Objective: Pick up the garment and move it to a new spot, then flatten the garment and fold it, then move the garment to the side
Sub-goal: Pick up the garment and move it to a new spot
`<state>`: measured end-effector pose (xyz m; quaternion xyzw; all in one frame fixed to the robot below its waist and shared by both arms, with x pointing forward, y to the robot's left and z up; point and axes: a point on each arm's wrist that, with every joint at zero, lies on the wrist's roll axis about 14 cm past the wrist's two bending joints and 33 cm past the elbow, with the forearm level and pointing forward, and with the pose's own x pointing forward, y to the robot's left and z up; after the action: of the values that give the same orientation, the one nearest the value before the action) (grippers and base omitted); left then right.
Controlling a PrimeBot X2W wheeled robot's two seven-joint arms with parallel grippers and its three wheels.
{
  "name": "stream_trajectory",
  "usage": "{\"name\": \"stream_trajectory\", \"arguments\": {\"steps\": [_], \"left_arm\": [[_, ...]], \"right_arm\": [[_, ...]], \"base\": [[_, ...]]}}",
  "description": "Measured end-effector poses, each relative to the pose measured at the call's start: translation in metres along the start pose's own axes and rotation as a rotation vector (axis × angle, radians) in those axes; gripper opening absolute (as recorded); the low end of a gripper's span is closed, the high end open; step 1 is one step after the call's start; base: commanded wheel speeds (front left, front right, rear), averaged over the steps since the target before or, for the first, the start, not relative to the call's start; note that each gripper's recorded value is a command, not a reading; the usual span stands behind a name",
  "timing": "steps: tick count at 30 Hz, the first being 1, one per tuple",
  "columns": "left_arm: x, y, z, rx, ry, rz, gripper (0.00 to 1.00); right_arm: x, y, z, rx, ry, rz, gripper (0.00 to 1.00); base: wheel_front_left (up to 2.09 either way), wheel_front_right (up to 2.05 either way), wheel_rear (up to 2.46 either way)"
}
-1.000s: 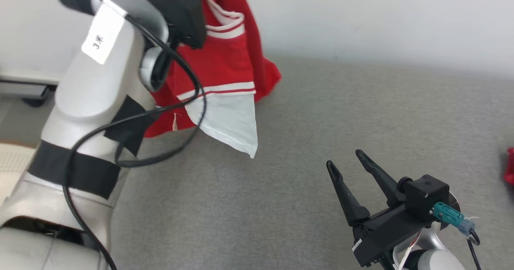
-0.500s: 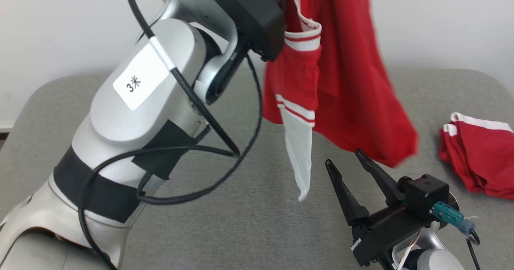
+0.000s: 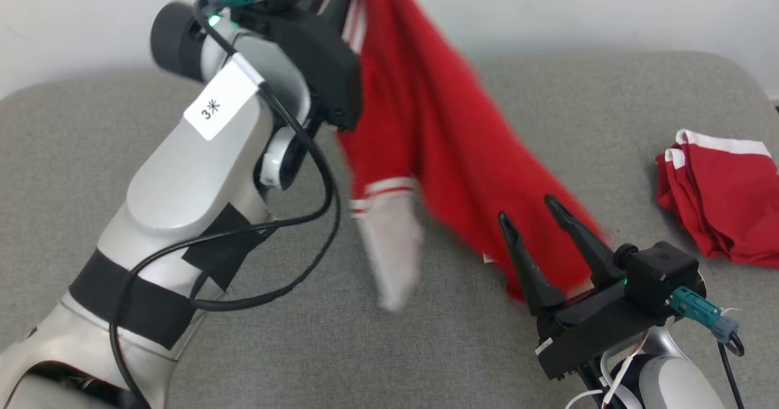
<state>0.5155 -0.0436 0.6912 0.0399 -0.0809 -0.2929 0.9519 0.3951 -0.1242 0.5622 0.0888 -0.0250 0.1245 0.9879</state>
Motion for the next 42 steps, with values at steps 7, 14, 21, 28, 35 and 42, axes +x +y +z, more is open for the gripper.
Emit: {"name": "stream_trajectory", "arguments": {"steps": [7, 14, 21, 28, 35, 42], "left_arm": [[-0.001, 0.051, -0.099, -0.012, 0.232, 0.124, 0.00], [-0.014, 0.089, -0.154, -0.021, 0.344, 0.242, 0.00], [-0.032, 0.129, -0.176, 0.006, 0.389, 0.353, 1.00], [-0.044, 0.139, -0.183, -0.005, 0.418, 0.373, 1.00], [-0.059, 0.137, -0.187, -0.034, 0.459, 0.381, 1.00], [-0.092, 0.125, -0.203, -0.130, 0.573, 0.386, 1.00]], "right_arm": [[0.012, -0.006, -0.012, 0.002, 0.028, -0.005, 1.00], [0.017, -0.011, -0.021, -0.002, 0.048, -0.016, 1.00], [0.019, -0.011, -0.026, 0.001, 0.060, -0.014, 1.00], [0.022, -0.007, -0.028, 0.005, 0.062, 0.000, 1.00], [0.024, 0.003, -0.025, 0.011, 0.053, 0.028, 1.00], [0.020, 0.015, -0.019, 0.016, 0.038, 0.057, 1.00]], "base": [[0.00, 0.00, 0.00], [0.00, 0.00, 0.00], [0.00, 0.00, 0.00], [0.00, 0.00, 0.00], [0.00, 0.00, 0.00], [0.00, 0.00, 0.00]]}}
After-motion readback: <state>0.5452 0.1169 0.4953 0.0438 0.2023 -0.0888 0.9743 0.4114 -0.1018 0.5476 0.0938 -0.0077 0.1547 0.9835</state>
